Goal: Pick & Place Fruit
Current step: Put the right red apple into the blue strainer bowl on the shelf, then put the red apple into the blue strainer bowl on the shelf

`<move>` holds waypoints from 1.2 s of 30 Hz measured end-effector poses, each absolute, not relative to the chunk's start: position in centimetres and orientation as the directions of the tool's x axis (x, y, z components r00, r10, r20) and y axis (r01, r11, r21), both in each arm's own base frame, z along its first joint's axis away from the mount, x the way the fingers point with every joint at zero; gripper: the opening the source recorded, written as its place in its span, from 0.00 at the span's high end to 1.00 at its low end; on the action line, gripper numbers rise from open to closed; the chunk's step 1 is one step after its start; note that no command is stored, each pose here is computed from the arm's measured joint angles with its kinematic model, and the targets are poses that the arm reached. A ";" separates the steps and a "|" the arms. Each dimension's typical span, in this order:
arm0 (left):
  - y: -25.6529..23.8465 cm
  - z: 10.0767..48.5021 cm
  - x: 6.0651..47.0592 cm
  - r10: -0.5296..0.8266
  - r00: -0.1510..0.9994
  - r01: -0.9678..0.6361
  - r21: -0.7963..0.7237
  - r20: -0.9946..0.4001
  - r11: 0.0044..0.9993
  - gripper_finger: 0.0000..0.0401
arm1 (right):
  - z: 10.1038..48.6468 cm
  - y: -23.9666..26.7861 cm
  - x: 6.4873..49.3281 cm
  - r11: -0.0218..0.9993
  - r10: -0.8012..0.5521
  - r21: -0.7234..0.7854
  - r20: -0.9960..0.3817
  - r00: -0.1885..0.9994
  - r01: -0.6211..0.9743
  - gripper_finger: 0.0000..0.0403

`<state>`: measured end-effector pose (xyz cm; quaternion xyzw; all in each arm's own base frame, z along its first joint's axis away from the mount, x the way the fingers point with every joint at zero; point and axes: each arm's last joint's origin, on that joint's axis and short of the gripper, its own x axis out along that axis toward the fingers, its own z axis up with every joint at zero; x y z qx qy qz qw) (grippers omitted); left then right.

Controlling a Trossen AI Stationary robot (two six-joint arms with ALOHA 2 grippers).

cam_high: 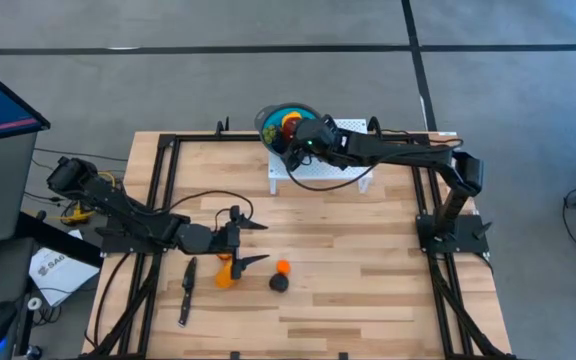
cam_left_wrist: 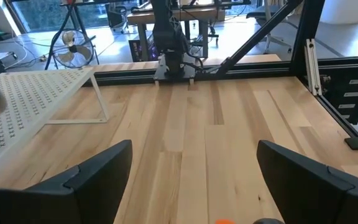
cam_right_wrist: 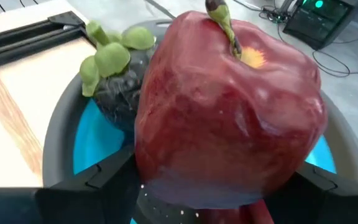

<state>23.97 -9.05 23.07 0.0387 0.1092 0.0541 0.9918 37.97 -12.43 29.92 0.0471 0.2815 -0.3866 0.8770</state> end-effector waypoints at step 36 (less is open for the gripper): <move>-9.1 23.1 24.0 0.116 0.970 -0.099 0.089 -0.213 0.991 0.19 | 31.7 -12.3 37.5 0.724 -0.631 -0.175 -0.559 0.538 0.667 0.09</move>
